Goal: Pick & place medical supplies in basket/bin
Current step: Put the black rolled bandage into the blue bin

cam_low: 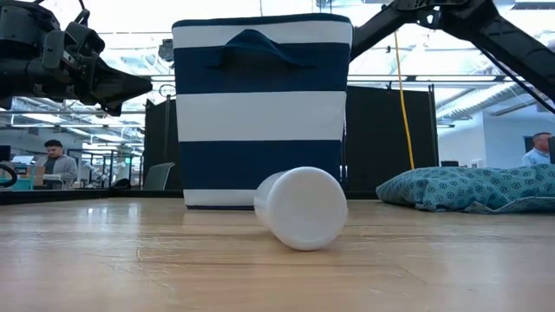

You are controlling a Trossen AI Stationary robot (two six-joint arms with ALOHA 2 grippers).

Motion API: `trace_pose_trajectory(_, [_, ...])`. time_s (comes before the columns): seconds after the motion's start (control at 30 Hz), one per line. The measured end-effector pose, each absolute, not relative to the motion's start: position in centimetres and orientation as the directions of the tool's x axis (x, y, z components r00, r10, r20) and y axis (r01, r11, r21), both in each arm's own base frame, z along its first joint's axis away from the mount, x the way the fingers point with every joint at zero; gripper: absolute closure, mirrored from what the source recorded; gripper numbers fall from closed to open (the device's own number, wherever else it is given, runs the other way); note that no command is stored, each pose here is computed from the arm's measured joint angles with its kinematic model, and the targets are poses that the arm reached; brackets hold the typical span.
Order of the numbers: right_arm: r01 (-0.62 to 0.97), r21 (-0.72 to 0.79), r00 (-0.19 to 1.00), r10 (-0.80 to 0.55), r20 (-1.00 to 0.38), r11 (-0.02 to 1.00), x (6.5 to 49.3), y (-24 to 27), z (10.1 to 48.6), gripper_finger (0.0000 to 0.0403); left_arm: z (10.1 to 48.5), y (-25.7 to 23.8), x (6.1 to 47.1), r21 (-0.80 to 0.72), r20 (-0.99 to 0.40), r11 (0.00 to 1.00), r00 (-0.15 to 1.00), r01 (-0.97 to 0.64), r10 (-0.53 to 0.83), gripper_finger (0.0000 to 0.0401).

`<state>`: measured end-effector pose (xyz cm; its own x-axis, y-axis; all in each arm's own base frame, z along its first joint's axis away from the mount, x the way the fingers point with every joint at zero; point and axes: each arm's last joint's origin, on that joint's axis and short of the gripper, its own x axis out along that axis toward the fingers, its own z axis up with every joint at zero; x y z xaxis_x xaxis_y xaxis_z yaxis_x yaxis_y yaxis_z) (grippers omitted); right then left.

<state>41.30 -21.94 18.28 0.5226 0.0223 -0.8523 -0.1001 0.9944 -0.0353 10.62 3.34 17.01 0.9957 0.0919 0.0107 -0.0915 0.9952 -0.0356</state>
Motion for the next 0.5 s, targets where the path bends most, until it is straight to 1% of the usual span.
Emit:
trace_pose_trajectory(0.1, [-0.100, -0.029, 0.522, 0.028, -0.852, 0.995, 41.0, -22.1, 17.7, 0.0327, 17.0, 3.3, 10.6, -0.036, 0.011, 0.995, 0.996, -0.092, 0.092, 0.0354])
trace_pose_trajectory(0.2, [-0.091, -0.047, 0.533, 0.009, -0.846, 0.995, 40.8, -22.2, 17.9, 0.0315, 17.0, 3.3, 10.6, -0.036, 0.011, 0.995, 0.996, -0.091, 0.092, 0.0354])
trace_pose_trajectory(0.33, [-0.038, -0.077, 0.570, -0.042, -0.820, 0.996, 40.5, -22.6, 19.5, 0.0276, 17.0, 3.3, 10.6, -0.036, 0.010, 0.995, 0.996, -0.091, 0.092, 0.0354])
trace_pose_trajectory(0.5, [0.049, -0.160, 0.644, -0.153, -0.750, 0.986, 39.5, -22.7, 24.2, 0.0219, 17.0, 3.3, 10.6, -0.036, 0.007, 0.995, 0.996, -0.091, 0.091, 0.0354])
